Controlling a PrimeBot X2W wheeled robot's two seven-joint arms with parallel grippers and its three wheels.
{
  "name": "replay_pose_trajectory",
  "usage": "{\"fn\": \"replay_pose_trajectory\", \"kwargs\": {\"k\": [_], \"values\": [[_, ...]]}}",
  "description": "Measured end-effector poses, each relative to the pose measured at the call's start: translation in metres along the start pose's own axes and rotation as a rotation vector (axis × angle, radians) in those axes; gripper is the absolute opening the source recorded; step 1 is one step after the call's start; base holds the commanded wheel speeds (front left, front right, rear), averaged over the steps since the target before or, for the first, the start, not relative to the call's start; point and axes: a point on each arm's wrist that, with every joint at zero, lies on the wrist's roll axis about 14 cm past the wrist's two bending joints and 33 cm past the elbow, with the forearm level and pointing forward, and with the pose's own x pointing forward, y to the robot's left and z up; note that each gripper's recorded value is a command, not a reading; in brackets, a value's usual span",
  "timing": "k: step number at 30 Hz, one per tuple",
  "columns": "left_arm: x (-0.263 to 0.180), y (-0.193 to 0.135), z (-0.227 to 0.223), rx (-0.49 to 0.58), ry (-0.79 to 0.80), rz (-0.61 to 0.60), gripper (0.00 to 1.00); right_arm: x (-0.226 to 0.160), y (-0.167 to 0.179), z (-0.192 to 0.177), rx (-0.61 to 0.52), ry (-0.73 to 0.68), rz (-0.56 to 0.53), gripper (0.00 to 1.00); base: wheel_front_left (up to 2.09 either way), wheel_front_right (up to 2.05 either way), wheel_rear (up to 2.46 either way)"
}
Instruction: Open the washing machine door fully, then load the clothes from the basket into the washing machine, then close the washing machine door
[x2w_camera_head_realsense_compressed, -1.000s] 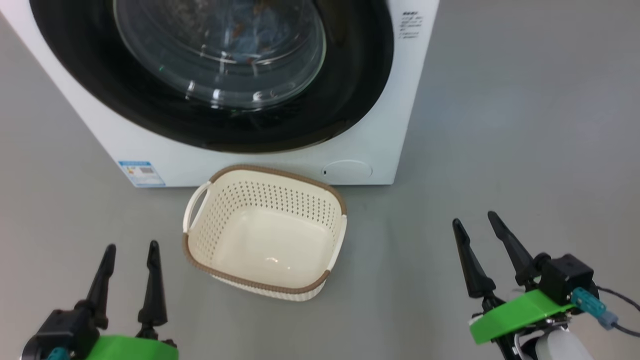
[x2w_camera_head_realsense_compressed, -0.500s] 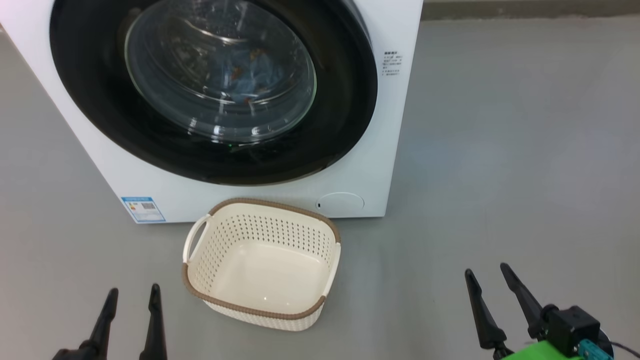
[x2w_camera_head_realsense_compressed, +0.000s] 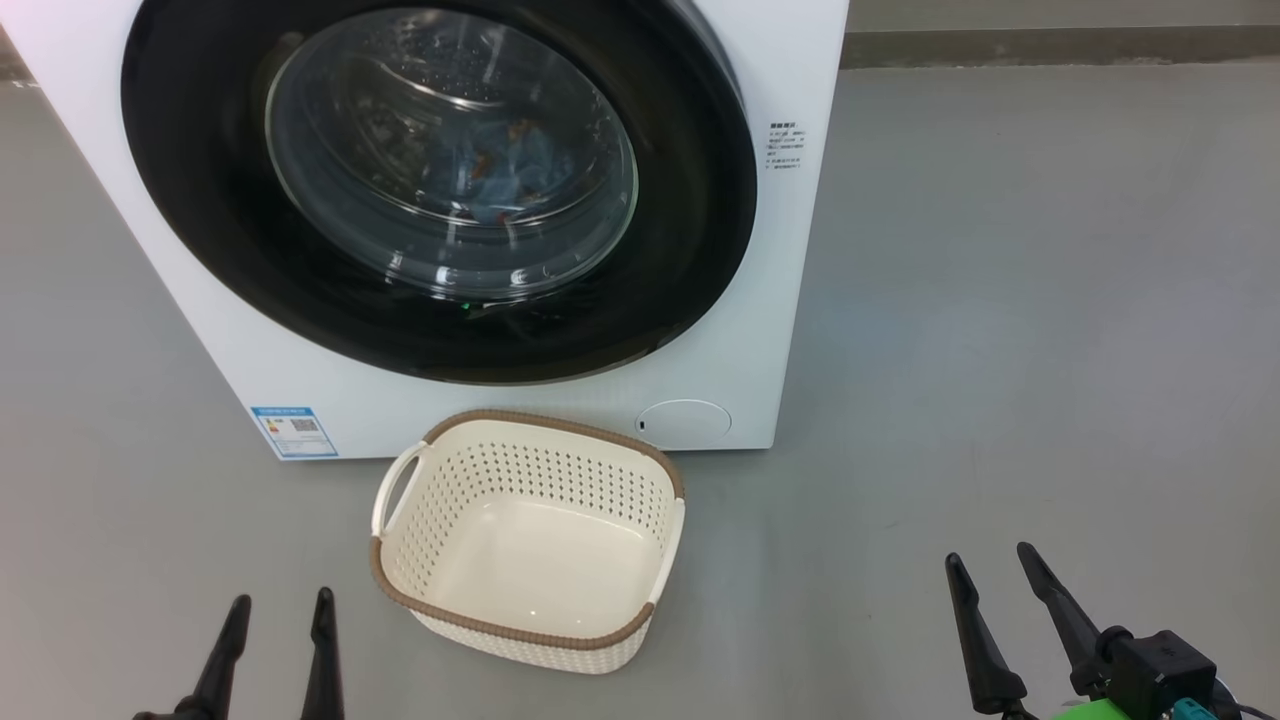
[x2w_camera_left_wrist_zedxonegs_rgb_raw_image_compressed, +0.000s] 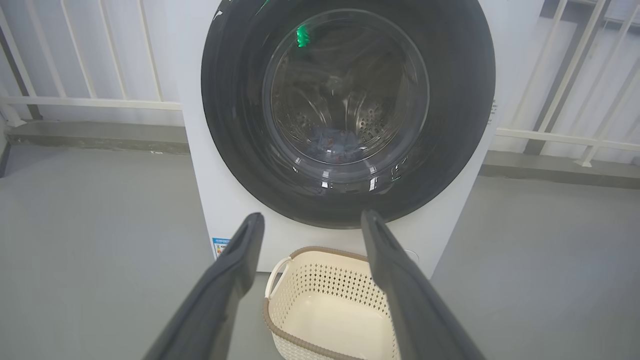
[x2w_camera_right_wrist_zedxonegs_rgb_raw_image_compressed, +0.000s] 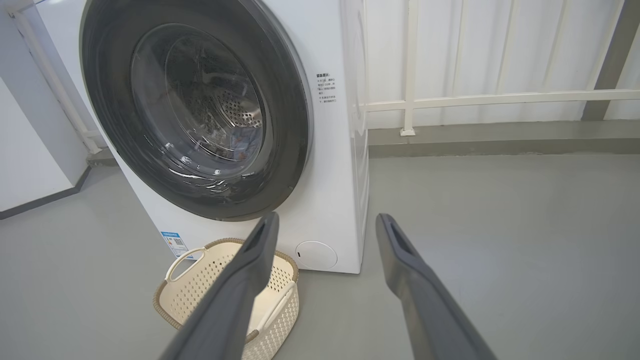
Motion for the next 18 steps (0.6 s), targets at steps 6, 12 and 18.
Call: {"fn": "replay_pose_trajectory", "kwargs": {"k": [6, 12, 18], "values": [[-0.001, 0.0, 0.0, 0.0, 0.001, 0.001, 1.0, 0.001, 0.002, -0.001, 0.002, 0.003, 0.005, 1.0, 0.0, 0.0, 0.0], [-0.002, -0.001, -0.002, 0.005, 0.007, -0.004, 0.0, 0.001, 0.002, -0.003, 0.003, 0.01, 0.007, 0.0, 0.0, 0.0, 0.0], [-0.007, -0.003, -0.019, -0.04, 0.059, 0.009, 0.0, -0.005, -0.001, -0.021, 0.03, 0.068, -0.012, 0.0, 0.0, 0.0, 0.0]]}}
